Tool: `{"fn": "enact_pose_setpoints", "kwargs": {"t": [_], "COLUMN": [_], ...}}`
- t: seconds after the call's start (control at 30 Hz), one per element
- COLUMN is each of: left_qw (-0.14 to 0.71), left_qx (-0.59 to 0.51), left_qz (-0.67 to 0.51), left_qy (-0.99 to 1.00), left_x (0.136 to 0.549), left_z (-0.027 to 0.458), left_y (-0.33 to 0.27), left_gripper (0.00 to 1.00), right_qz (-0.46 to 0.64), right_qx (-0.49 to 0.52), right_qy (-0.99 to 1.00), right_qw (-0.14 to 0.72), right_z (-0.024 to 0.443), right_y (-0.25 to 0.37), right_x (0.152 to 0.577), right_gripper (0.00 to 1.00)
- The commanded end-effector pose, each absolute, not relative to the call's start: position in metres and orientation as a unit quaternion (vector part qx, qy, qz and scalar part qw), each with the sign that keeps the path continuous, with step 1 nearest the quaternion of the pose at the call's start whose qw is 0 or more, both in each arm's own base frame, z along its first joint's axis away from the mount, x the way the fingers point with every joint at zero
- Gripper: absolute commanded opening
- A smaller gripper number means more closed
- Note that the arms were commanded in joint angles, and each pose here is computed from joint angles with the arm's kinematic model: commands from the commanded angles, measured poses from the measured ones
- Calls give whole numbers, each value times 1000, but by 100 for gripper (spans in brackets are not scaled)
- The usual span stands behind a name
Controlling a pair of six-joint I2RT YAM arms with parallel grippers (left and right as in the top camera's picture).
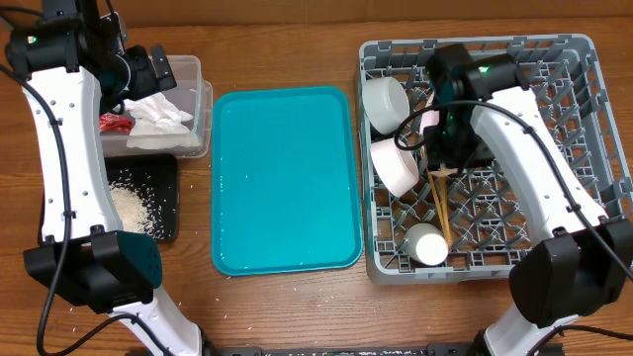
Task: Sort waste into correct bins and load items into the dishwasher
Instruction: 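Carry second chopstick into the rack with right gripper and release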
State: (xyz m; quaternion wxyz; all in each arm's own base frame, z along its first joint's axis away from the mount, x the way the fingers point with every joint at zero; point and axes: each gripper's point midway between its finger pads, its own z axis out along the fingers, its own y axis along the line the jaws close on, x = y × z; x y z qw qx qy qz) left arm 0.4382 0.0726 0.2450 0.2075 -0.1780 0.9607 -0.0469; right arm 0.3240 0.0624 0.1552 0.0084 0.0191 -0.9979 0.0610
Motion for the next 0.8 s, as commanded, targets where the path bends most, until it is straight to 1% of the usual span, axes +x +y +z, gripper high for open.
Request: {"fn": "enact_pose_setpoints", "kwargs": {"t": [0.0, 0.13, 0.23, 0.3, 0.4, 0.43, 0.57, 0.6, 0.77], "left_qw": [218, 218, 218, 218, 218, 218, 218, 218, 218], "left_qx": [-174, -174, -174, -174, -174, -174, -174, -174, -174], "left_qz": [-46, -46, -46, -46, -46, -46, -46, -46, -46], "left_qy": [959, 959, 959, 959, 959, 959, 959, 959, 959], "left_x": [441, 441, 441, 441, 441, 441, 441, 441, 441], "left_z": [252, 252, 252, 252, 252, 252, 252, 252, 252], "left_y": [69, 69, 69, 69, 69, 69, 69, 69, 69], "left_gripper": [100, 100, 100, 100, 100, 100, 100, 100, 100], "right_qz": [59, 41, 6, -6, -40, -71, -185, -191, -167], "right_qx": [28, 28, 28, 26, 2, -9, -9, -7, 19], "right_qy": [-998, -999, -998, -996, -989, -982, -954, -950, -954], "right_qw": [0, -16, -56, -85, -144, -176, -238, -248, -249], "right_z": [159, 168, 203, 230, 279, 302, 358, 365, 363], "right_y": [63, 70, 82, 86, 93, 102, 136, 137, 131], "right_x": [325, 331, 341, 346, 351, 355, 356, 357, 353], "right_gripper": [64, 64, 64, 67, 79, 100, 100, 100, 100]}}
